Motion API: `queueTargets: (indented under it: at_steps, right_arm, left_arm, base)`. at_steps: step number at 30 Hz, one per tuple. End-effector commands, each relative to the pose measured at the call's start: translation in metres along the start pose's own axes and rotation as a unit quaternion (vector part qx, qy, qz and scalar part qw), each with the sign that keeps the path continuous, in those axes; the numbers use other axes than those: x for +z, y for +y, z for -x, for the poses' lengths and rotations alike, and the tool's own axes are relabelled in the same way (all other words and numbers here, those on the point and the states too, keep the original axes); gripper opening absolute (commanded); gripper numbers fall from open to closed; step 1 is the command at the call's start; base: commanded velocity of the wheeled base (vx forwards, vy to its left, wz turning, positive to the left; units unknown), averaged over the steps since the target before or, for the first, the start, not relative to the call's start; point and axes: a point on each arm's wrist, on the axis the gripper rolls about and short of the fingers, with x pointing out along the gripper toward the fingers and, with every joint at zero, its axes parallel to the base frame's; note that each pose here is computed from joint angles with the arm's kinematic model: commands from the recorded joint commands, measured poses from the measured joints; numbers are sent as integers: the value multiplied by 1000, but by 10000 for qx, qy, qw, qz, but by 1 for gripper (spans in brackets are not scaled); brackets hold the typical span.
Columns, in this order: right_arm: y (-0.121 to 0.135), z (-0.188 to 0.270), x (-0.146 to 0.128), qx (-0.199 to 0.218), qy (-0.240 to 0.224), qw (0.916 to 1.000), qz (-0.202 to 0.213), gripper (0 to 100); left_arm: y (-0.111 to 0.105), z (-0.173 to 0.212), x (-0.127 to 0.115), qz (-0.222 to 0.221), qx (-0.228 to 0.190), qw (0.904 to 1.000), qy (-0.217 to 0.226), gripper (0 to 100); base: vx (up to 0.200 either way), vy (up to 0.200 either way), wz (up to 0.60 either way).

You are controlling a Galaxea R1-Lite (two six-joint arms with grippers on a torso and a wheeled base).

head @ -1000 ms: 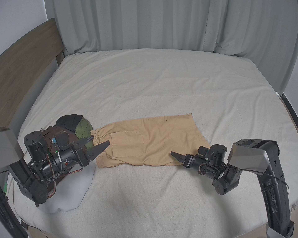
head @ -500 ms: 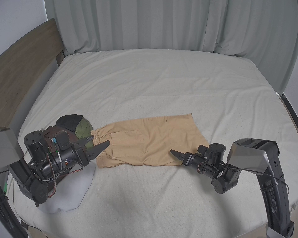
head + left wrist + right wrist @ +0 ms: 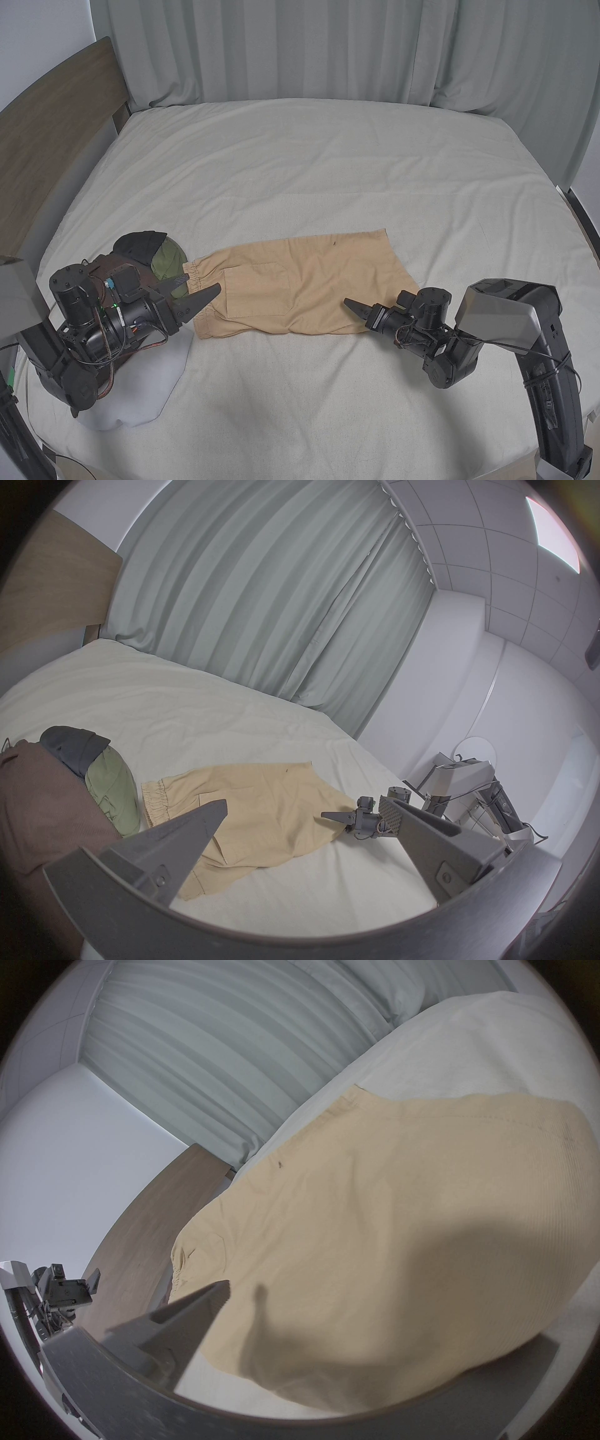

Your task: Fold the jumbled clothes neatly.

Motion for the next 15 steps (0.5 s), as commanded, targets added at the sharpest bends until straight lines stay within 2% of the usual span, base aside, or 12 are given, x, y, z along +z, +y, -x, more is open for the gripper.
queueTargets:
  at_steps: [1,15]
  right_arm:
    - [-2,0,-2,-23,7,10000,-6,0]
    - [-2,1,-2,-28,13,10000,-15,0]
  left_arm:
    - [1,-1,-1,26,7,10000,20,100]
    - [2,-3,-1,13,-28,10000,11,100]
  base:
    - [0,0,0]
    - [0,0,0]
